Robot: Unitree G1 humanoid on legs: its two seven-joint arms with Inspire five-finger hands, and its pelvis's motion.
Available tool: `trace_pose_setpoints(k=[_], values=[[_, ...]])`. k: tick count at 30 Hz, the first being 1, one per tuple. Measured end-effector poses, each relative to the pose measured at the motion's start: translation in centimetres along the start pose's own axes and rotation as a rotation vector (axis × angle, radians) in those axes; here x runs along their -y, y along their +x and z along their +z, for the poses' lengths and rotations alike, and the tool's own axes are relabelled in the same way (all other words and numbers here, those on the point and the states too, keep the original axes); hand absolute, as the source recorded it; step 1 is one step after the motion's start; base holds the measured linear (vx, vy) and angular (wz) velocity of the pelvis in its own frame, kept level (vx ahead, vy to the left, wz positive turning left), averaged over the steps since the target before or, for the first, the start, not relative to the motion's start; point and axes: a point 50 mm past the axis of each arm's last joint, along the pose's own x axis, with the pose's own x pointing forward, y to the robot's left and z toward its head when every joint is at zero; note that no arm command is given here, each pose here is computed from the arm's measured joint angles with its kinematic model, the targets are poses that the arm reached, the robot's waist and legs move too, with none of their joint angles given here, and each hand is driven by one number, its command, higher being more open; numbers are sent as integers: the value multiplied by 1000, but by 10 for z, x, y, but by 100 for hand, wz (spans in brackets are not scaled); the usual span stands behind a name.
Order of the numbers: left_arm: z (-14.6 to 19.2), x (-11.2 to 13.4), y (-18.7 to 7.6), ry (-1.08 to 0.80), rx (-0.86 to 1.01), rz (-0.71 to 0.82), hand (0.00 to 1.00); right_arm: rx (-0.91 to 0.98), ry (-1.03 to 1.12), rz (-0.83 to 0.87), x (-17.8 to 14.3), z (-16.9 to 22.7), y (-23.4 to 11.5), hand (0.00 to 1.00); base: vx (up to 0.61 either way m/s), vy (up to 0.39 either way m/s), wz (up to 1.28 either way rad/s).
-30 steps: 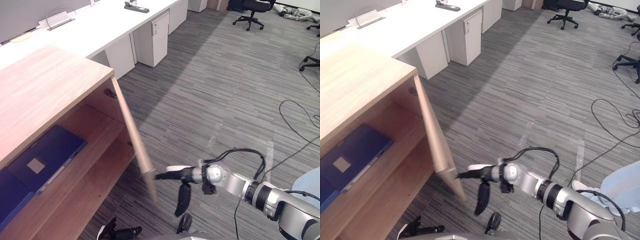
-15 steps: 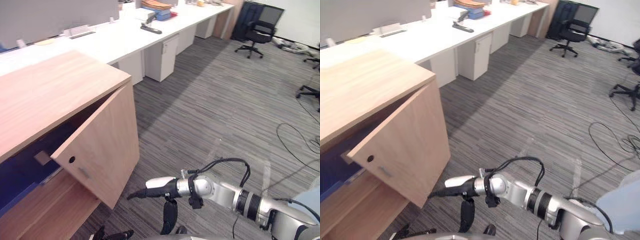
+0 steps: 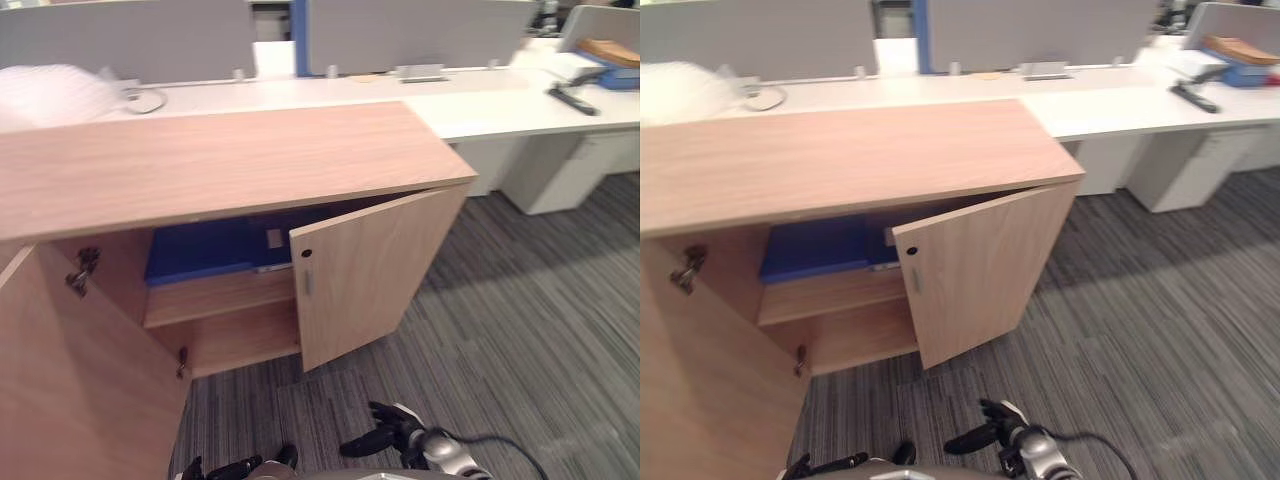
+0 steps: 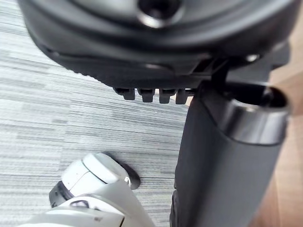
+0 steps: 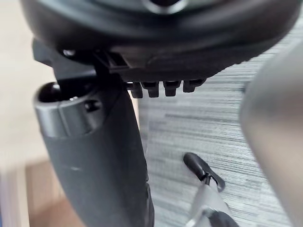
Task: Walk over to the cabinet, pick up the folder, carry it to the office cabinet, place the folder inside the office cabinet, then close the office cabinet door
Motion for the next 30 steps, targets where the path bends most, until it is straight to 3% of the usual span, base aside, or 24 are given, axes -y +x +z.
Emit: trace_pose_setpoints(k=[1,5,15,20,22,30], values=[[-3,5,-1,-5,-10,-5,100,-12,151,-94,16,-11,-4,100,63,-174,104],[0,5,0,-21,2,8,100,-65,317,-193,32,-35,-11,100,106,-196,80],[16,2,1,-173,78,18,100,-1,252,-134,19,-15,-5,100,14,-54,90],[8,10,0,-133,41,-21,100,12,249,-160,29,-12,-7,100,156,183,96],[5,6,0,-133,29,-13,100,-2,290,-145,19,-17,-6,100,124,156,89],[-19,8,-5,-95,-49,-45,100,14,383,-166,26,-23,-9,100,31,-33,49]])
